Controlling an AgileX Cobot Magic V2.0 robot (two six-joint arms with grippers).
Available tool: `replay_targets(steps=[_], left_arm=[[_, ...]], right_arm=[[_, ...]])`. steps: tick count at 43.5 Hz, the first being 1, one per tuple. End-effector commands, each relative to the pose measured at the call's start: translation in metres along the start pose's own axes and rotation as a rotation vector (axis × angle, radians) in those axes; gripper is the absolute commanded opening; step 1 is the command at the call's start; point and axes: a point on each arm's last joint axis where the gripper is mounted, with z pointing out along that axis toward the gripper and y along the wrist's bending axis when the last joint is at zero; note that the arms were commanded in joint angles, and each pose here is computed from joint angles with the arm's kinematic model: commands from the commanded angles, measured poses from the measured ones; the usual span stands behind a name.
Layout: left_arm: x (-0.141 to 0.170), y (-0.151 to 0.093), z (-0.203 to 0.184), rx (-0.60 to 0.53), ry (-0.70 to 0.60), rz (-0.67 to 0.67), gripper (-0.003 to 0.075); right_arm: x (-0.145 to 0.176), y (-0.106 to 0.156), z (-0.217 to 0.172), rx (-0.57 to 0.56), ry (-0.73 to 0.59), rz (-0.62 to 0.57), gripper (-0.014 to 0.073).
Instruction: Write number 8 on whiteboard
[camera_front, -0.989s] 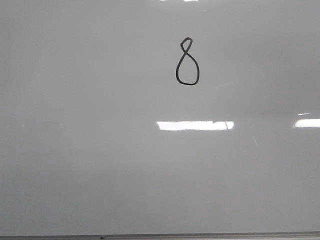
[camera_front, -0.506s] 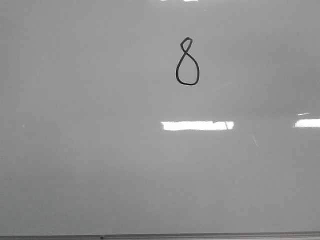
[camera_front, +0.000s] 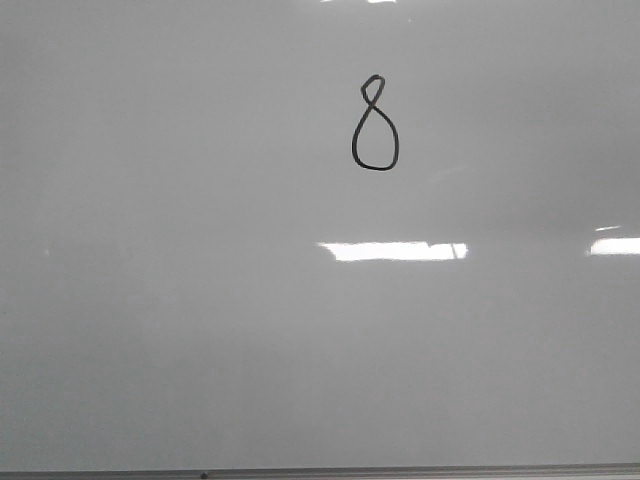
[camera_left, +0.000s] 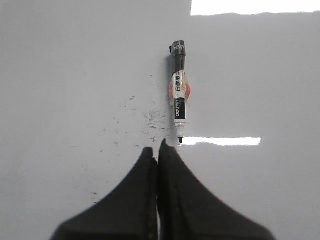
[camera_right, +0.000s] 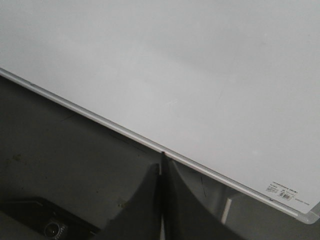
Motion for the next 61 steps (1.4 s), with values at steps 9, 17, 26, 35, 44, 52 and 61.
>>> replay_targets(steps=[9, 17, 26, 35, 44, 52, 61], left_arm=[[-0.004, -0.001, -0.001, 0.010, -0.083, -0.008, -0.0021], [-0.004, -0.001, -0.001, 0.010, -0.083, -0.008, -0.0021], [-0.004, -0.001, -0.001, 0.010, -0.083, -0.008, -0.0021], [-0.004, -0.001, -0.001, 0.010, -0.083, -0.008, -0.0021], [-0.004, -0.001, -0.001, 0.010, -0.083, -0.008, -0.0021], [-0.004, -0.001, -0.001, 0.010, -0.083, -0.008, -0.0021], [-0.004, -0.001, -0.001, 0.010, -0.083, -0.008, -0.0021]], right_arm=[[0.020, -0.003, 0.020, 0.155, -0.412, 0.043, -0.0106], [0.061, -0.007, 0.045, 0.308, -0.635, 0.076, -0.0106], [0.099, -0.006, 0.071, 0.385, -0.759, 0.086, -0.0106], [0.124, -0.006, 0.094, 0.406, -0.783, 0.087, -0.0106], [0.126, -0.006, 0.095, 0.405, -0.757, 0.092, -0.0106], [0.126, -0.006, 0.095, 0.405, -0.757, 0.092, -0.0106], [0.122, -0.006, 0.091, 0.373, -0.832, 0.177, -0.0106]])
